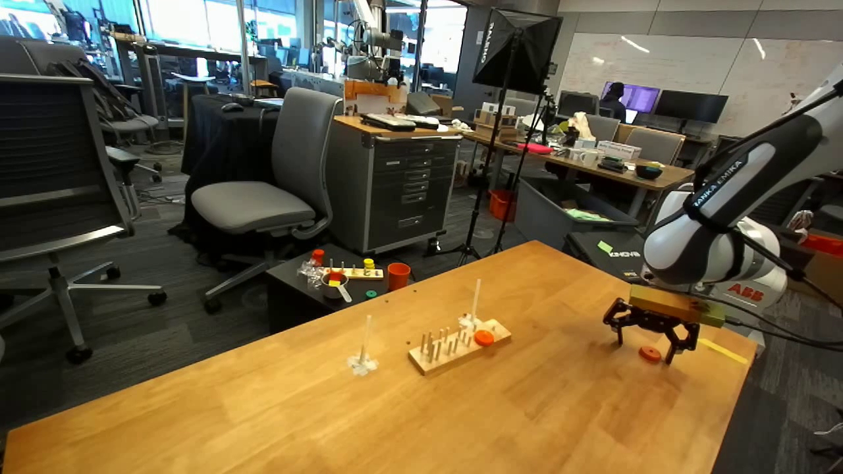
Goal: Place the orange ring on the left side of the table on the wooden stand, stack the ring on the right on top of the other orange ring
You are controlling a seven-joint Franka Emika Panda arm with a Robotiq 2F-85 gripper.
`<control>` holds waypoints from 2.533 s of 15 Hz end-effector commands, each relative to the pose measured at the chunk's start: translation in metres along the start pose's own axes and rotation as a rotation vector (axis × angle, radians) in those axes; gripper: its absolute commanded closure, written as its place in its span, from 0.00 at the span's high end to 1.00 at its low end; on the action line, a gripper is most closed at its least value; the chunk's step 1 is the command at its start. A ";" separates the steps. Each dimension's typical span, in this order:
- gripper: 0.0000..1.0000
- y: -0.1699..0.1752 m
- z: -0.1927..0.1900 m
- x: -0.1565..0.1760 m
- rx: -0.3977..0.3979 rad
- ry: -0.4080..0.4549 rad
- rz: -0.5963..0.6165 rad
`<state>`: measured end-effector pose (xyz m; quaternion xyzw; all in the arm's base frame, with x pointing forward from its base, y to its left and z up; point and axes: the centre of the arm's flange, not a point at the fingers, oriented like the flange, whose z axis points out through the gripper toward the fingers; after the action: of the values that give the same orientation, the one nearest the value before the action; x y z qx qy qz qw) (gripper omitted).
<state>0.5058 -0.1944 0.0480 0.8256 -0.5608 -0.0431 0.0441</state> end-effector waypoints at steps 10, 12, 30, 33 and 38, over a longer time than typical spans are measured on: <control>1.00 0.021 -0.005 -0.022 0.032 -0.018 0.028; 0.75 0.023 -0.005 -0.023 0.032 -0.016 0.029; 0.16 0.016 -0.029 -0.031 0.054 0.001 0.009; 0.16 -0.002 -0.038 -0.045 0.072 0.001 -0.022; 0.16 -0.044 -0.055 -0.076 0.108 -0.002 -0.095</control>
<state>0.5098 -0.1304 0.0821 0.8451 -0.5338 -0.0253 0.0127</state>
